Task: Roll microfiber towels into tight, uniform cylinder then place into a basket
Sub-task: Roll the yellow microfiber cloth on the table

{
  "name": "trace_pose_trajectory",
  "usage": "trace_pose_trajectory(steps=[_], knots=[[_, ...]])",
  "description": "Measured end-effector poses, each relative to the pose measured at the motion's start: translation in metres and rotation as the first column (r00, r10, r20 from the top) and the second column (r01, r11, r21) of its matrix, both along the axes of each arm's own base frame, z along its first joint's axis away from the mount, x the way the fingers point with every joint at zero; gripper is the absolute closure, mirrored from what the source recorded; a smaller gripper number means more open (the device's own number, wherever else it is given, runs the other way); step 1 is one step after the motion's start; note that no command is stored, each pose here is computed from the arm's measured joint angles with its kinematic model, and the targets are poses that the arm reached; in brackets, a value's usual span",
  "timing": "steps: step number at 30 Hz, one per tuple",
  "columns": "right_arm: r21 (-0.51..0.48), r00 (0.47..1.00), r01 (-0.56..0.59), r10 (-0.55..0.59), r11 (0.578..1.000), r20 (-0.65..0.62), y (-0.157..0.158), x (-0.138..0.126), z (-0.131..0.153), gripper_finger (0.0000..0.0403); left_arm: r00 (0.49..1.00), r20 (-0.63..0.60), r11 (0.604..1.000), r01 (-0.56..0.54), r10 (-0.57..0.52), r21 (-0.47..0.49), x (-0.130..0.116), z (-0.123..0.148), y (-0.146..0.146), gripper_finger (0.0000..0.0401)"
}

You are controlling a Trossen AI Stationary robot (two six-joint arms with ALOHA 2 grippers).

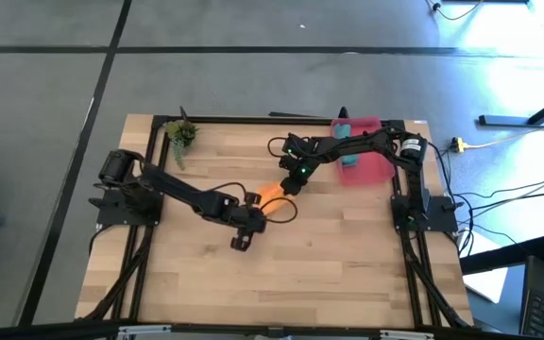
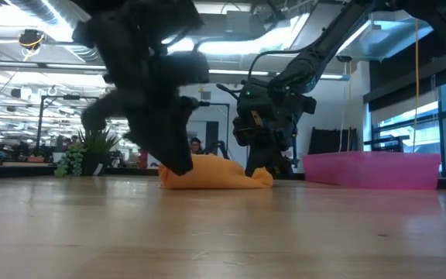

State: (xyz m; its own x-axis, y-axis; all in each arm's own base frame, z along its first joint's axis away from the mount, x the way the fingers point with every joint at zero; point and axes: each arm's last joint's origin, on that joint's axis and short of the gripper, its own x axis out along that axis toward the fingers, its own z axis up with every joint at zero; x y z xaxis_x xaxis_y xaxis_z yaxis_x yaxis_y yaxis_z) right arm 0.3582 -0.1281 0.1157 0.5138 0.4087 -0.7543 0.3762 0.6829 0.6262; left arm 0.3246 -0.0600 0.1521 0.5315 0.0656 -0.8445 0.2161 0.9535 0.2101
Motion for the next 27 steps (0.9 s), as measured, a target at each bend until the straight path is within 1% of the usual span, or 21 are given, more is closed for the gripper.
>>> trace_pose_trajectory(steps=[4,7,11,16,22,27], knots=[[0.001,1.000,-0.001,0.001,1.000,0.000,0.000,0.000,0.000,0.0393,0.998,-0.003,0.993,-0.058,0.058,0.104,0.001,-0.005,0.007,0.0317],[0.002,1.000,-0.001,0.001,1.000,0.000,0.000,0.000,0.000,0.0393,0.995,0.013,0.985,-0.095,0.094,0.146,0.002,-0.004,0.012,0.0317],[0.003,1.000,-0.001,0.001,1.000,-0.001,0.000,0.000,0.000,0.0393,0.992,0.020,0.979,-0.127,0.126,0.162,0.003,-0.002,0.021,0.0317],[0.005,1.000,-0.001,0.001,1.000,-0.005,0.001,0.000,0.000,0.0393,0.987,0.008,0.970,-0.162,0.163,0.183,0.004,-0.003,0.038,0.0317],[0.006,1.000,-0.002,0.002,1.000,-0.008,0.001,-0.001,0.000,0.0393,0.974,-0.041,0.958,-0.209,0.221,0.195,0.000,-0.005,0.058,0.0317],[0.005,1.000,-0.002,0.002,1.000,-0.008,0.001,-0.001,0.000,0.0393,0.968,-0.065,0.954,-0.227,0.244,0.196,-0.002,-0.005,0.066,0.0317]])
